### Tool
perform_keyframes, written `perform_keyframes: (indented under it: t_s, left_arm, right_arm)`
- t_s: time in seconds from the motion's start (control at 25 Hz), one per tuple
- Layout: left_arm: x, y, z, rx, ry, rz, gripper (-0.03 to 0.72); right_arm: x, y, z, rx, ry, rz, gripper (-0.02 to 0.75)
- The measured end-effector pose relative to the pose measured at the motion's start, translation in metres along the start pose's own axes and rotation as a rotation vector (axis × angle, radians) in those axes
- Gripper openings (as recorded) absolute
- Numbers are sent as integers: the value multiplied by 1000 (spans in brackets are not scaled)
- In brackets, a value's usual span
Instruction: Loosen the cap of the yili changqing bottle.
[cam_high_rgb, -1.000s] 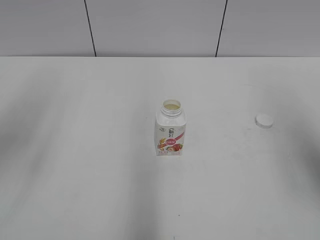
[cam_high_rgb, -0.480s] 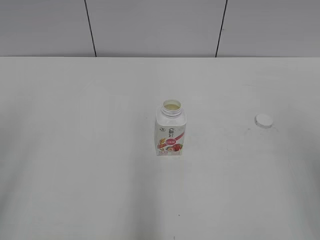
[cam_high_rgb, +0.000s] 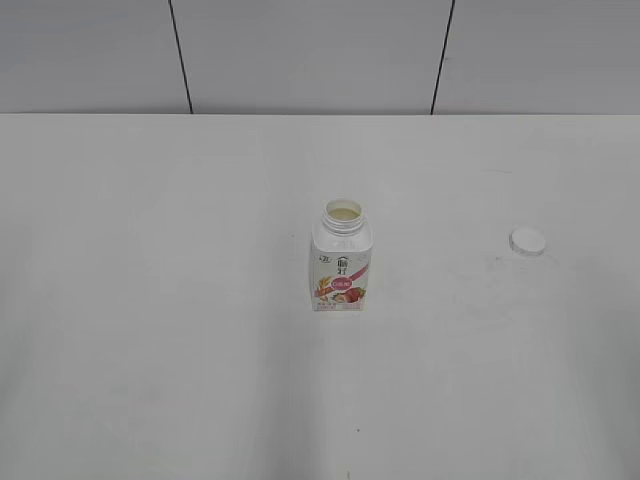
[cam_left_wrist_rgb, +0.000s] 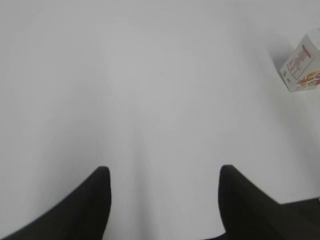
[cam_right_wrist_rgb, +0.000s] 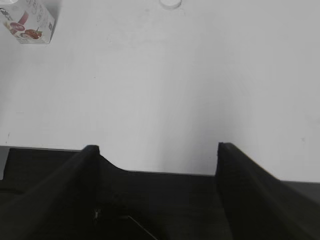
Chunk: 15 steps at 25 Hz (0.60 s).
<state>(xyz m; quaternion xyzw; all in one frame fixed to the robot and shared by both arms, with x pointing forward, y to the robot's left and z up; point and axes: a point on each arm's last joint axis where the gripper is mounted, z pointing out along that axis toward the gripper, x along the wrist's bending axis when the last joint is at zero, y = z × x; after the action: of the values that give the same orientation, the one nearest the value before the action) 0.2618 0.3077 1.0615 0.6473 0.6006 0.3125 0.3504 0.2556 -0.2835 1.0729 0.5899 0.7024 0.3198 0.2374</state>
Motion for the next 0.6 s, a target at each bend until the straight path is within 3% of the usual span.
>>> perform_keyframes:
  t_s: [0.28, 0.6]
  left_arm:
    - [5, -17, -23, -161, -16, -14, 425]
    - [1, -18, -24, -159, -59, 22, 425]
  right_arm:
    - [5, -32, -10, -143, -12, -34, 565]
    - [6, -38, -15, -193, -18, -43, 565]
